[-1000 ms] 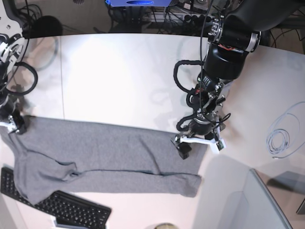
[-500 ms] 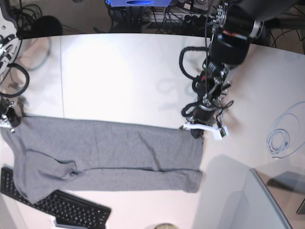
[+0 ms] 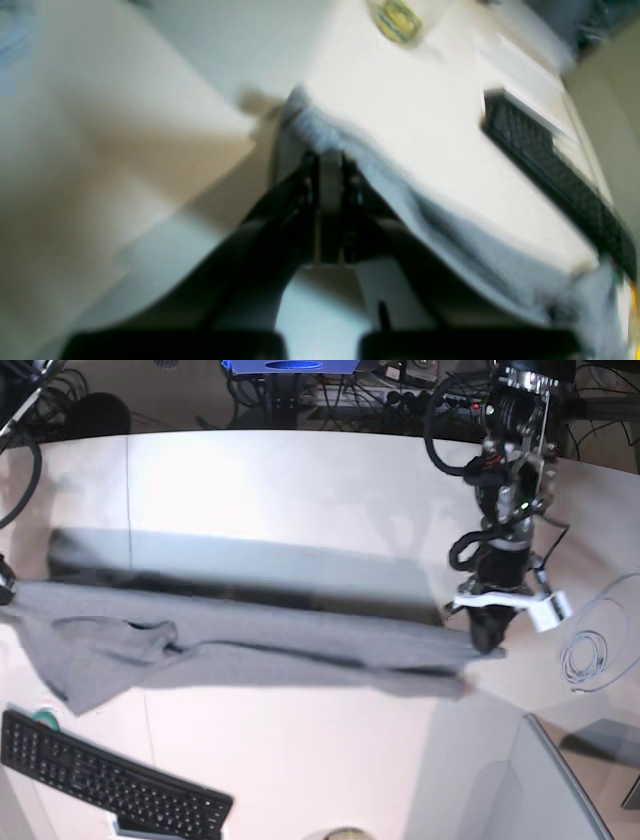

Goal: Layout the t-shirt on the table in an organized manner, then fold the t-shirt properly
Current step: 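Regrasp the shirt edge with both grippers, then lift the shirt and lay it back down flat with both grippers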

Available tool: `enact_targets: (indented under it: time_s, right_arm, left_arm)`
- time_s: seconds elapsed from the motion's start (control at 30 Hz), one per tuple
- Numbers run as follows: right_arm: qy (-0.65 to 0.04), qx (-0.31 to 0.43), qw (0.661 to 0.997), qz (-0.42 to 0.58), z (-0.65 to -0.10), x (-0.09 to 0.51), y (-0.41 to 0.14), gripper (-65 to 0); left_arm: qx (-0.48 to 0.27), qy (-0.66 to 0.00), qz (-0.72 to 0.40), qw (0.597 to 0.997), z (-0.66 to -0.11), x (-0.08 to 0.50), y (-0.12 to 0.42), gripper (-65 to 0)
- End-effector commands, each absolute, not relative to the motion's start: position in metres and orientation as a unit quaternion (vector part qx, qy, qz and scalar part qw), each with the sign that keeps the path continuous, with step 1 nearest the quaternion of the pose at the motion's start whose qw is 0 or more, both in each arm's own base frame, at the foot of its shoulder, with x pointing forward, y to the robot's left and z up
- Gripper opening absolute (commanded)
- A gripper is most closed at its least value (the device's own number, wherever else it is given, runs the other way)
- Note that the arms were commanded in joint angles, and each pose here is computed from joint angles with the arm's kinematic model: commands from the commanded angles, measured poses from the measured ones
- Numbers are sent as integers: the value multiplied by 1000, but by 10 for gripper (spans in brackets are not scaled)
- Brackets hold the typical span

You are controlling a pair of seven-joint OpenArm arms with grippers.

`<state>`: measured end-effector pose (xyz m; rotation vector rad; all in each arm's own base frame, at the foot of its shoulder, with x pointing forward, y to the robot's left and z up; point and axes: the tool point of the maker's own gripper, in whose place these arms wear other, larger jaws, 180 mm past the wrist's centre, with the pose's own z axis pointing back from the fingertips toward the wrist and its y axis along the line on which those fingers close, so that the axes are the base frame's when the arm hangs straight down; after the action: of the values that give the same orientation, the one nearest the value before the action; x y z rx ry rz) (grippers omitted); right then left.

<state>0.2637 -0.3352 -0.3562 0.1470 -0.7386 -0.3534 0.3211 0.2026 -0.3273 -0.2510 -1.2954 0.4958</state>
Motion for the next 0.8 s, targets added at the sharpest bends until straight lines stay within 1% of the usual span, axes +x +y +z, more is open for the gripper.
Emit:
enact_targets:
  time_s: [0.0,0.07,0.13,0.2,0.33,0.5,0.57,0.7,0.77]
  right_arm:
    - [-403,43,901,-153,-322,277,-346,-650]
    - [-434,31,891,-133,-294,290,-342,-650]
    - [-455,35,882,-118,-275,313,-337,-650]
    - [-456,24,884,-103,-261,333,-337,-650]
    - [-467,12,880,-88,-242,367,-332,-650]
    - [-460,-7,884,-81,-233,397,-335,-650]
    - [-479,-7,874,-80,-218,408,-335,-650]
    - [-528,-25,846,-76,-167,426,-348,-650]
    - [-536,-29,841,-66,-150,432,-345,-650]
  left_arm:
    - [-110,-641,222,726,-293,330,214,-650]
    - [-108,-665,224,704,-269,337,223,-650]
    - [-121,-668,217,702,-253,357,220,-650]
    - [-145,-655,209,712,-238,380,210,-650]
    - [-176,-661,195,703,-201,416,196,-650]
    - [-176,-659,206,702,-194,454,204,-650]
    - [-175,-662,212,697,-188,464,209,-650]
    - [-187,-688,210,668,-149,482,209,-650]
    - [-198,-697,213,656,-135,485,204,-650]
